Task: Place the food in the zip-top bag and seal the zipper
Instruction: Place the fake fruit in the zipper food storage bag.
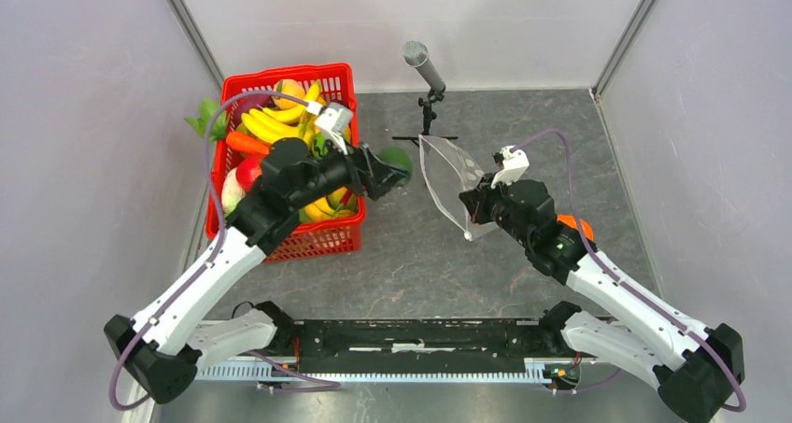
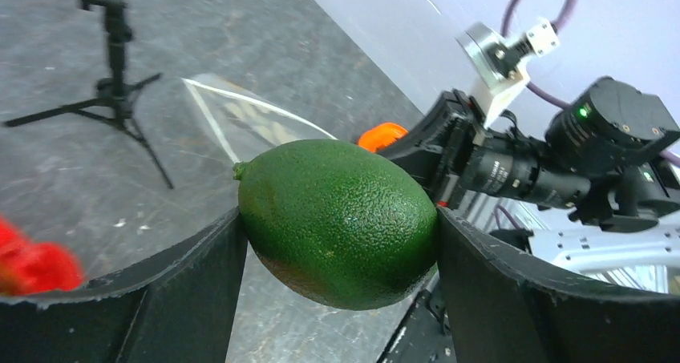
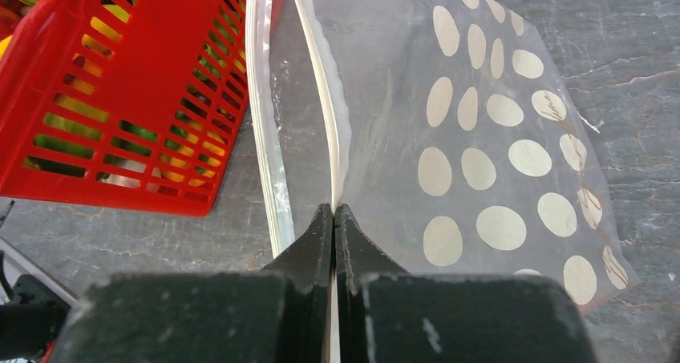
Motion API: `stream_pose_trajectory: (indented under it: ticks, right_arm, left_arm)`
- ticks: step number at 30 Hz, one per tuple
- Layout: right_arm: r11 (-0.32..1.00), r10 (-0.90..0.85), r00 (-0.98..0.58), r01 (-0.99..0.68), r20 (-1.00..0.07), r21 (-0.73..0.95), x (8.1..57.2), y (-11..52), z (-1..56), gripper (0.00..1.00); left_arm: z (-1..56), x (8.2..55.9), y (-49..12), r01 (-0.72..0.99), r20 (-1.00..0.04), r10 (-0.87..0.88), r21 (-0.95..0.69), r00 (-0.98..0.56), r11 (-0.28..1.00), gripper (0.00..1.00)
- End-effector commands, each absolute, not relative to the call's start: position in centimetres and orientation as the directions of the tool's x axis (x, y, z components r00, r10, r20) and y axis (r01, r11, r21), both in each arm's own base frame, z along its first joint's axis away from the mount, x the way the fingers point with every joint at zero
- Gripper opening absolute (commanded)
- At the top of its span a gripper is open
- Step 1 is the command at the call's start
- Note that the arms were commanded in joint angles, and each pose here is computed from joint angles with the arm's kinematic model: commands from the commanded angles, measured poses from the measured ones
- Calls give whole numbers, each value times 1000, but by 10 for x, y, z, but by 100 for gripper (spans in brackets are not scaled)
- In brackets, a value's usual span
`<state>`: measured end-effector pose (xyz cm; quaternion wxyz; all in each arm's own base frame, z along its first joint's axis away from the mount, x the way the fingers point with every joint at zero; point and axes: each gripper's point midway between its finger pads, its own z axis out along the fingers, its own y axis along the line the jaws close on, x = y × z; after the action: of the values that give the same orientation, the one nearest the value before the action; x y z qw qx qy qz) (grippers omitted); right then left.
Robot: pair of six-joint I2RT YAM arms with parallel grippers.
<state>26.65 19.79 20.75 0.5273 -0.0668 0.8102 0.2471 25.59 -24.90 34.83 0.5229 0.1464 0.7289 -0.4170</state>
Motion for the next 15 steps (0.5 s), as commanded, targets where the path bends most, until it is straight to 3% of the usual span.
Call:
stream_pose_trajectory:
  ticks: [1, 15]
  right_arm:
    - [821, 236, -394, -407, -888, 400, 266, 209, 227, 0]
    - [777, 320, -360, -430, -876, 460, 261, 211, 246, 0]
  left_arm:
    - [342, 249, -285, 731, -910, -177, -409, -376, 546, 52]
    - [292, 263, -347, 731, -887, -143, -446, -439, 516, 52]
